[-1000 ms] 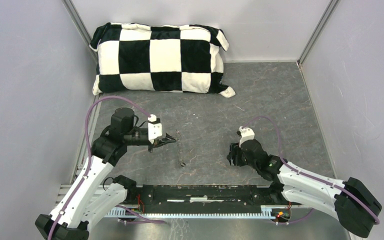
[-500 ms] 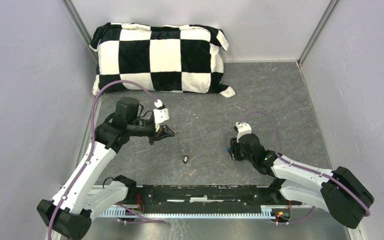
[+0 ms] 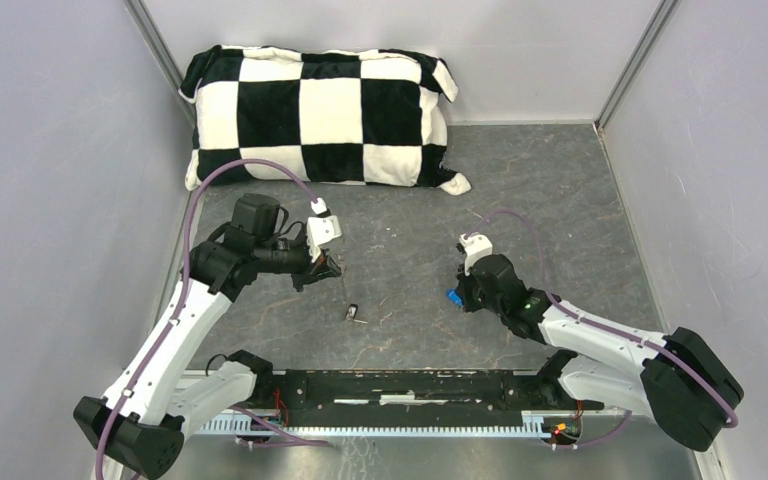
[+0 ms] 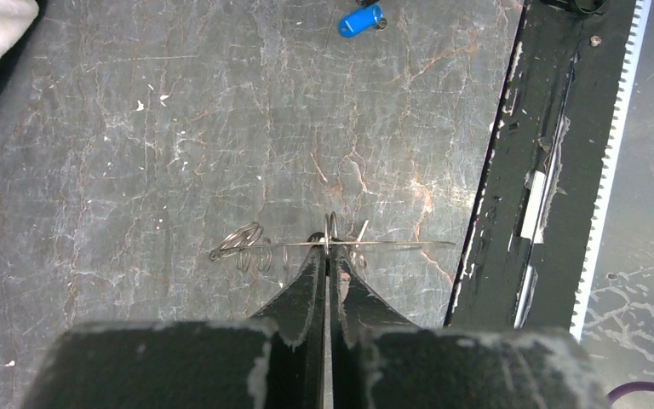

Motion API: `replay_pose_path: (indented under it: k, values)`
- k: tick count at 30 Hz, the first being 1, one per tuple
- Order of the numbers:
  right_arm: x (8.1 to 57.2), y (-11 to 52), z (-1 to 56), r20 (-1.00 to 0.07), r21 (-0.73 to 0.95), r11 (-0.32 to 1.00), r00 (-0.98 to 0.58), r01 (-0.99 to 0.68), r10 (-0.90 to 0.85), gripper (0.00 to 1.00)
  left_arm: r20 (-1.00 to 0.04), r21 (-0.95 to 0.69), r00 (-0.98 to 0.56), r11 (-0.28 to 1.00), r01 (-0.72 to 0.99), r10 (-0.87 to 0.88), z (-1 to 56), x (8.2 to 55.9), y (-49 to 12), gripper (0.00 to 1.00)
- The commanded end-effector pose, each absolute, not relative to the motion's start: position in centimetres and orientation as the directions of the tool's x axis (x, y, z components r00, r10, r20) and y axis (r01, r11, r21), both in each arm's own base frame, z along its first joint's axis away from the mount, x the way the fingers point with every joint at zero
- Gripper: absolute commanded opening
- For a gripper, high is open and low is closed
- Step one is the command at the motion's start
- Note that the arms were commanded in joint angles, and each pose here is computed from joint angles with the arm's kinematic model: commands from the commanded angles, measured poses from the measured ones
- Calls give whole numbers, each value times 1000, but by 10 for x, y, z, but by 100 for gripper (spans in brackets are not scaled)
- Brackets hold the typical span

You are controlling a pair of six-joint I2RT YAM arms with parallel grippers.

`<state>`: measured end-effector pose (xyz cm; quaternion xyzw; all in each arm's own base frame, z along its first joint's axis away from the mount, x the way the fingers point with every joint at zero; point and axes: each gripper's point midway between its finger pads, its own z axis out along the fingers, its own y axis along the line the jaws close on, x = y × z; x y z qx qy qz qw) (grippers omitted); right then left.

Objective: Put the keys on the keyring

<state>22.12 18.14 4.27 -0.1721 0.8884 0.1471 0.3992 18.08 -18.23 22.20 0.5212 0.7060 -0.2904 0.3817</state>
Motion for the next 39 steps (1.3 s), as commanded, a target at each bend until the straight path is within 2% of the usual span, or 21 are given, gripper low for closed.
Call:
replay_pose_path:
  k: [1,5,6,9,11,13,17,22,28,39]
  values:
    - [230,207,79,-817,186,844,-556,-503,-152,0,-865,29,-129,304,952,486,239,181,-182,2]
    - [230,218,87,-826,217,818,-547,-533,-138,1,-876,40,-117,312,949,468,246,181,-183,2]
    - [230,216,85,-819,213,824,-556,-525,-142,9,-877,38,-119,315,948,466,247,182,-183,2]
    - [230,204,79,-802,199,864,-583,-462,-128,49,-878,30,-127,317,948,462,248,183,-184,2]
    - [223,191,70,-783,193,891,-612,-412,-113,62,-877,26,-132,320,947,462,247,183,-184,2]
    - [217,186,66,-783,204,897,-615,-392,-91,67,-877,24,-133,318,948,462,246,182,-184,2]
    - [205,187,51,-767,228,896,-637,-380,-76,67,-874,12,-144,316,949,463,242,180,-184,2]
    - [194,200,40,-757,219,897,-647,-384,-92,59,-874,6,-152,323,947,462,242,179,-183,2]
    - [193,193,33,-765,107,940,-631,-324,-131,60,-873,2,-156,324,946,461,240,178,-183,2]
    - [203,182,33,-797,37,959,-587,-281,-142,49,-874,-12,-165,320,947,457,238,175,-183,2]
